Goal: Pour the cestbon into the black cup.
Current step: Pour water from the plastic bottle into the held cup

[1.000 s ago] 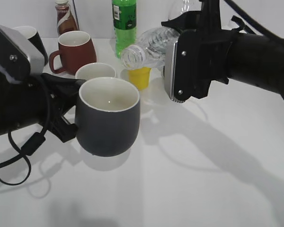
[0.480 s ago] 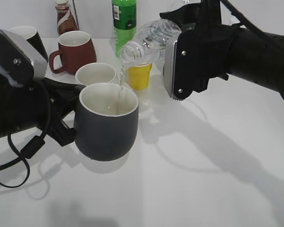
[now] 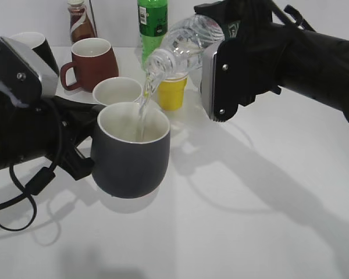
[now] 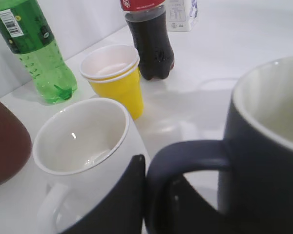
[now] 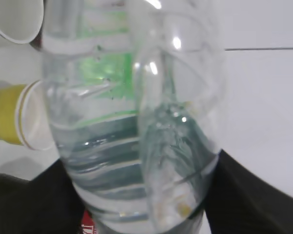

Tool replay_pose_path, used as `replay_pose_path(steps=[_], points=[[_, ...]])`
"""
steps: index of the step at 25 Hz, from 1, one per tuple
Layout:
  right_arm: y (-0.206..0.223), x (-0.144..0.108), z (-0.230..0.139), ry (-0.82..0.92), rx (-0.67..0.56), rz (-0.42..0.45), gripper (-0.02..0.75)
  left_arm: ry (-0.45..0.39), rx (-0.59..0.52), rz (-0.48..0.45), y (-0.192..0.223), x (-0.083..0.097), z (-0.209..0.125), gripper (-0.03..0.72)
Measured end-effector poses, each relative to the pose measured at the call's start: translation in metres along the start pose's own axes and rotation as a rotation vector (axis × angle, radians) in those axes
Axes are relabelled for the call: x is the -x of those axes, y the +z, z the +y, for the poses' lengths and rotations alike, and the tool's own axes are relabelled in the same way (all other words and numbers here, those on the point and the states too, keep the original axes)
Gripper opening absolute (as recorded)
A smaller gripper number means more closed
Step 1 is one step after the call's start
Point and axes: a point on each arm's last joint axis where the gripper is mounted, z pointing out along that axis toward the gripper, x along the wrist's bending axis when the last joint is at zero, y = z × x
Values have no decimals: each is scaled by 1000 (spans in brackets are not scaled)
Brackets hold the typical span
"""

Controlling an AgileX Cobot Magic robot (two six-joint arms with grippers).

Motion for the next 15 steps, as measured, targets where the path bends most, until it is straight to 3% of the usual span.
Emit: replay_pose_path(steps=[15], points=[[0, 3, 0, -1, 5, -29, 477, 2, -4, -1, 0, 0, 0, 42]])
